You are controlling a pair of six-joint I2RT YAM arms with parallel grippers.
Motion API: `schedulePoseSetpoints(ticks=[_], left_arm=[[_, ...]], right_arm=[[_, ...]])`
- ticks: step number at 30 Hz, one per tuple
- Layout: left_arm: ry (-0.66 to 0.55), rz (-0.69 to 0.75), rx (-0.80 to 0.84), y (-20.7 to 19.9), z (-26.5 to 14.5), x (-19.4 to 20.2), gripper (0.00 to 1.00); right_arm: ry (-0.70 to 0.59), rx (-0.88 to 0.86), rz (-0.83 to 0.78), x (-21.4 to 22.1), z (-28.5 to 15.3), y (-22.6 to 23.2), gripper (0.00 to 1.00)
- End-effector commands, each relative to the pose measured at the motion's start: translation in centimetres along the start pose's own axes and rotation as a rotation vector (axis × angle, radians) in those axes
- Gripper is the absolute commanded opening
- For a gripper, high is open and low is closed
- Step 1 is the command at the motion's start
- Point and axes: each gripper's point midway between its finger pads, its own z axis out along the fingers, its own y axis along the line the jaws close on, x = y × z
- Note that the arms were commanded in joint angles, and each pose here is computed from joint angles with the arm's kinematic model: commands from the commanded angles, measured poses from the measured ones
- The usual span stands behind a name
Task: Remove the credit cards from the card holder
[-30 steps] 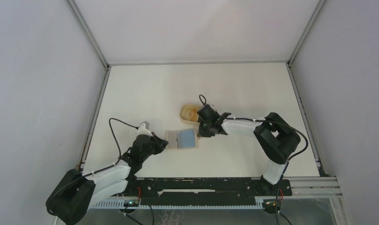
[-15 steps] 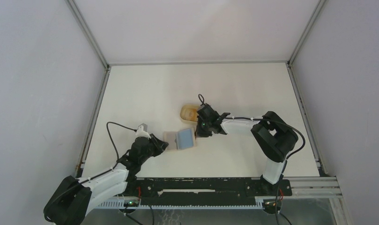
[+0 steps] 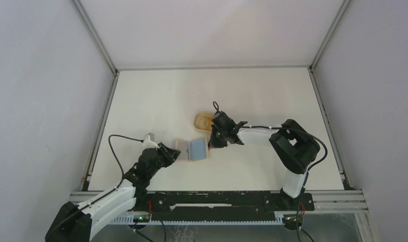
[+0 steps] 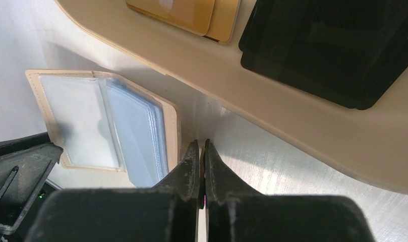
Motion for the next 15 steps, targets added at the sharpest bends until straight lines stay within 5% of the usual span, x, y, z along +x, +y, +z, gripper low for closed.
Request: schedulePoseSetpoints(ticks=[1, 15], left_arm=[[-0.015, -0.029, -0.051, 2.0, -0.2, 0.5, 0.30], [-0.043, -0.072, -0.094, 3.3, -0.5, 0.4, 0.26]], right_arm=[[0.040, 0.037, -0.012, 1.2, 0.7, -1.4, 0.00], [0.056, 0.041, -0.017, 1.6, 1.0, -1.6, 0.00]])
